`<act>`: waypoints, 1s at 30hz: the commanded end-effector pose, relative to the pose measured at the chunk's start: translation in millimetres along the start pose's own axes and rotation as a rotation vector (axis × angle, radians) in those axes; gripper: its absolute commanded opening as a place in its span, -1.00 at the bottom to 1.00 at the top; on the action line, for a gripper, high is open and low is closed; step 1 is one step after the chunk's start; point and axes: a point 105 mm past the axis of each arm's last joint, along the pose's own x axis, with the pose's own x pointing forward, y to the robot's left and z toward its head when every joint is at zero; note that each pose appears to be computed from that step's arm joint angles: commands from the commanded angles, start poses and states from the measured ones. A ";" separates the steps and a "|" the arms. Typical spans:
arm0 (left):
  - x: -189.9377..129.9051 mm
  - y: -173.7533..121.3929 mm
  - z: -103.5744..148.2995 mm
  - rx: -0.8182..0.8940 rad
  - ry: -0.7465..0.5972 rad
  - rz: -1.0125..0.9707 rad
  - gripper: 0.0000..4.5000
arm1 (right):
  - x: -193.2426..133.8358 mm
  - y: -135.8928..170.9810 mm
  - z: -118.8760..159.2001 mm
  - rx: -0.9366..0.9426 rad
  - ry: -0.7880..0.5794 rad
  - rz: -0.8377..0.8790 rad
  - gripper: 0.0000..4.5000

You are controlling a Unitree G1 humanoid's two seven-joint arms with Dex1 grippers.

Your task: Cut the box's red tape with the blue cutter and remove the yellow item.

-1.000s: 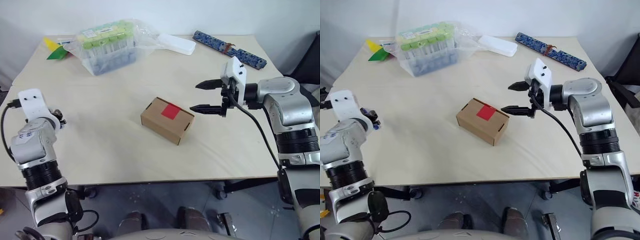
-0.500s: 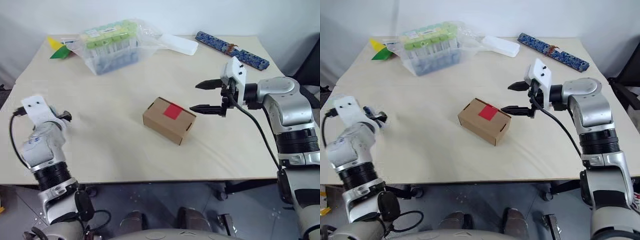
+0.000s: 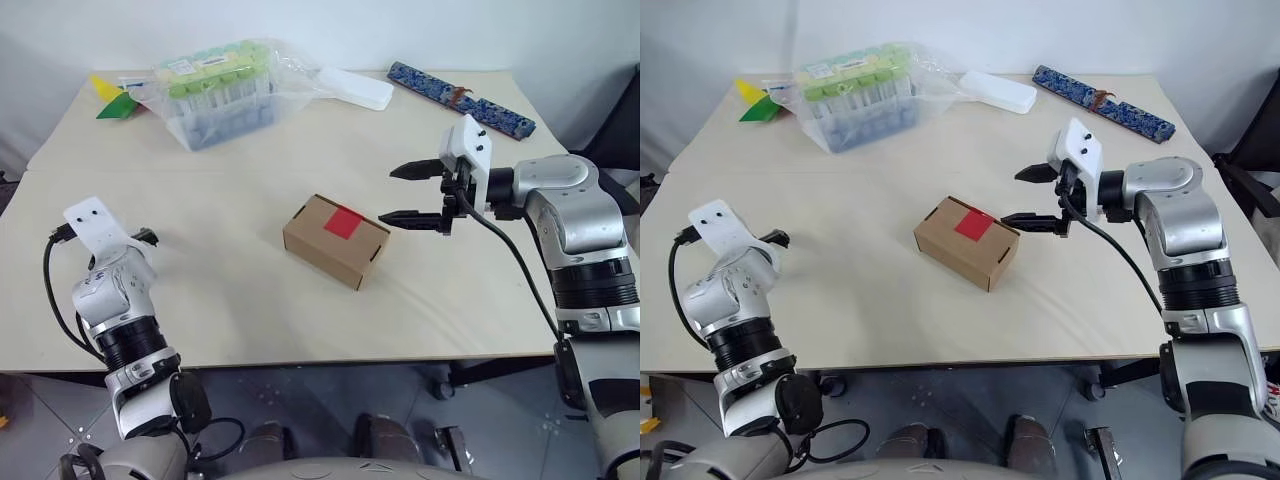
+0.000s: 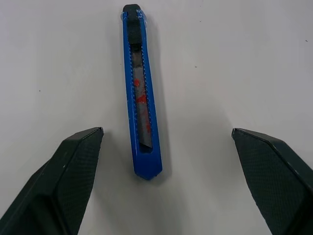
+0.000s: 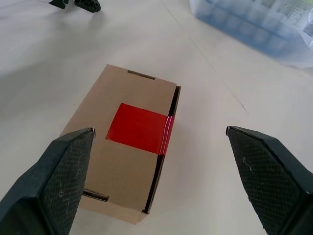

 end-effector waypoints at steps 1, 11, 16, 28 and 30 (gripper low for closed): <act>3.0 13.7 6.5 -0.014 -0.004 0.039 0.99 | -6.9 -1.1 10.8 -0.037 -0.021 -0.018 1.00; 6.8 21.7 7.1 -0.009 0.012 0.072 -0.03 | -6.2 -2.3 11.9 -0.040 -0.023 -0.021 1.00; 6.1 23.1 6.5 -0.008 0.012 0.075 -0.70 | -7.0 -3.5 12.1 -0.040 -0.022 -0.027 1.00; -25.5 -18.8 9.6 0.304 0.012 -0.379 -0.79 | -17.5 2.2 14.3 -0.041 -0.021 -0.048 1.00; -37.7 -30.4 1.7 0.396 0.031 -0.520 -0.79 | -18.7 6.3 15.3 -0.040 -0.023 -0.048 1.00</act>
